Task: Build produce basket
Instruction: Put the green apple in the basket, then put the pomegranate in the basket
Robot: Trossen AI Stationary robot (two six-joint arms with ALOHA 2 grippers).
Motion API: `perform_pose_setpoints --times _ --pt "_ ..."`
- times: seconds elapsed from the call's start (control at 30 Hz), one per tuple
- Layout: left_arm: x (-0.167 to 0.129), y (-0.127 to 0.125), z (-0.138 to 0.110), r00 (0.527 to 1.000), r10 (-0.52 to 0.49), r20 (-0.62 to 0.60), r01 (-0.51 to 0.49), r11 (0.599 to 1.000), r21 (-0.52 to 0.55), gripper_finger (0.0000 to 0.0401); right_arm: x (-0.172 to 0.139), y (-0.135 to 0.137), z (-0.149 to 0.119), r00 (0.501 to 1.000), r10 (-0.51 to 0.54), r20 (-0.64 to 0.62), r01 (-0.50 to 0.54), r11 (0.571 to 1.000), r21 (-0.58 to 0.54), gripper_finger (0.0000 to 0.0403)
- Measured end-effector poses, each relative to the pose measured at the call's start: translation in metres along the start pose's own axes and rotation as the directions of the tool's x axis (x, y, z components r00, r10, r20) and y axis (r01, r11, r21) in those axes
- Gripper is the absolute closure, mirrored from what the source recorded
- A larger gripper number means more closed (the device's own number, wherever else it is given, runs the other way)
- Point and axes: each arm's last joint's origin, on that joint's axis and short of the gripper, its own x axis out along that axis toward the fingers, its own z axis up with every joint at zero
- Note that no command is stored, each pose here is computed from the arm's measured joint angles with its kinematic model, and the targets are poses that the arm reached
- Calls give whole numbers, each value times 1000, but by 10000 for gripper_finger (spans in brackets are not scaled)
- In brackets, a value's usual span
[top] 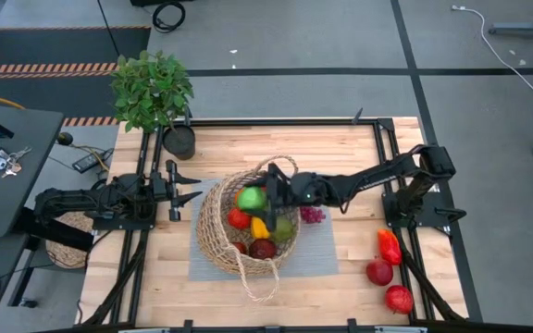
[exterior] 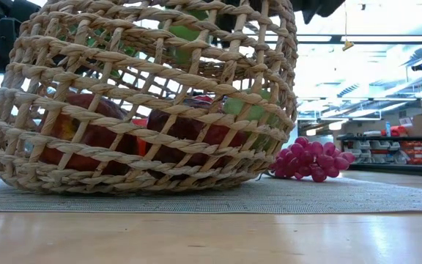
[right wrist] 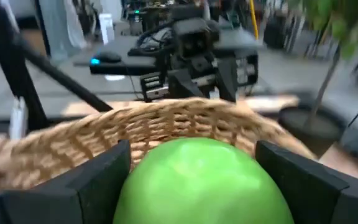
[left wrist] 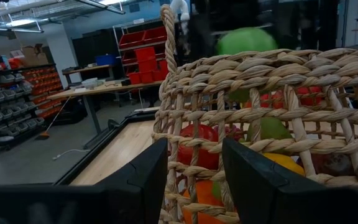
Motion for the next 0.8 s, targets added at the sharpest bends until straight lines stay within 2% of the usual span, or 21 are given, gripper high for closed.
perform_pose_setpoints --times 0.13,0.23,0.3,0.5,0.8 --pt "0 0 0 1000 0 0 0 1000 0 241 2 -13 -4 999 15 -37 -6 976 219 59" --pt "0 0 0 1000 0 -1 0 1000 0 241 2 -19 -6 998 21 -63 -1 951 310 59" --pt "0 0 0 1000 0 0 0 1000 0 241 2 -20 -8 996 28 -83 -2 953 303 59" --pt "0 0 0 1000 0 0 0 1000 0 241 1 -11 -9 994 64 -89 -48 985 164 43" --pt "0 0 0 1000 0 0 0 1000 0 241 1 -11 -11 993 46 -110 -31 991 133 6"
